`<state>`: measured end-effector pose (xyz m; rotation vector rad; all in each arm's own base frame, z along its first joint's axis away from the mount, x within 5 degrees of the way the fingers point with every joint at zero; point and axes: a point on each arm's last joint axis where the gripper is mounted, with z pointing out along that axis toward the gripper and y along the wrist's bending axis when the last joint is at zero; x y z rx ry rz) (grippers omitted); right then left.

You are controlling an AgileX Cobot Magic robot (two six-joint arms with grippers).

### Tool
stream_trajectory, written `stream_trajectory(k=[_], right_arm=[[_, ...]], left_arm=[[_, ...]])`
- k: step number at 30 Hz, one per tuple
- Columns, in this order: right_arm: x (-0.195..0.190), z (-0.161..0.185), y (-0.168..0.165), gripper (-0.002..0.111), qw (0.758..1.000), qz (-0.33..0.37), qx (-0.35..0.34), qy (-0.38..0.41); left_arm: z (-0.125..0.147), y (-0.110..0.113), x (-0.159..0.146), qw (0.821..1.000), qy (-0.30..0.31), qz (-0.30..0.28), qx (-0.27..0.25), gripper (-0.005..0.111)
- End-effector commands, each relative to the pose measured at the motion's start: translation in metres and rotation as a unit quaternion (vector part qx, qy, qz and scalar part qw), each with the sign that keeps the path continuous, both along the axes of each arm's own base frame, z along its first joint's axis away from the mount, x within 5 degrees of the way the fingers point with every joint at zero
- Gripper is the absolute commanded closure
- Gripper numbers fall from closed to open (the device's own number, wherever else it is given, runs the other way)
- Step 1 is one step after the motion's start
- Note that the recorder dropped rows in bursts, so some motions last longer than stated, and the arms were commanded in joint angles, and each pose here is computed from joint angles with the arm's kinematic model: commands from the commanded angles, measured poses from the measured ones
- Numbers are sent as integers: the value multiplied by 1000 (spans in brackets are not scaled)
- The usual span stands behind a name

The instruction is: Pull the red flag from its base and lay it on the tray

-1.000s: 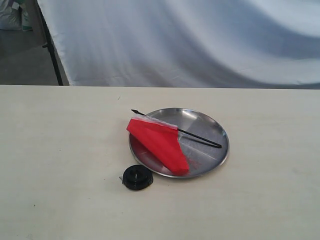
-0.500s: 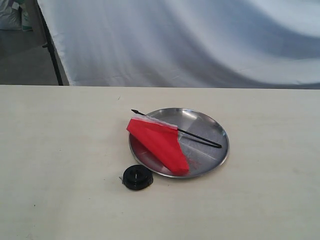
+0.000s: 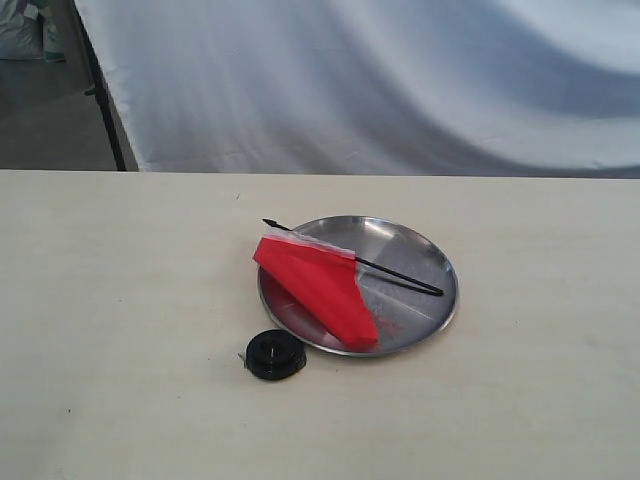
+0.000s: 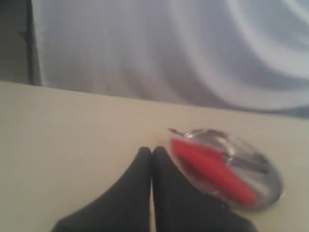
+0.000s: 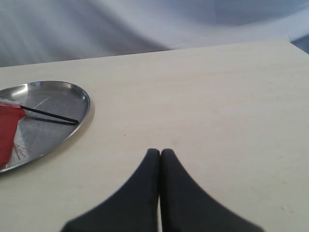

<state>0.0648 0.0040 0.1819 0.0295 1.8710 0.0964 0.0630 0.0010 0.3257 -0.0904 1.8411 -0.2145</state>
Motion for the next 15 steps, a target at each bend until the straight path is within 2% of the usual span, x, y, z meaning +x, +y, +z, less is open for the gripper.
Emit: stream_trajectory(k=[1,15], right_arm=[[0,2,0,109,1000,-2,1,-8],[0,2,0,109,1000,-2,1,-8]], left_arm=[[-10,5,-2,987,34,-22,155,107],[-13,6,-4,985,54,-22,160,107]])
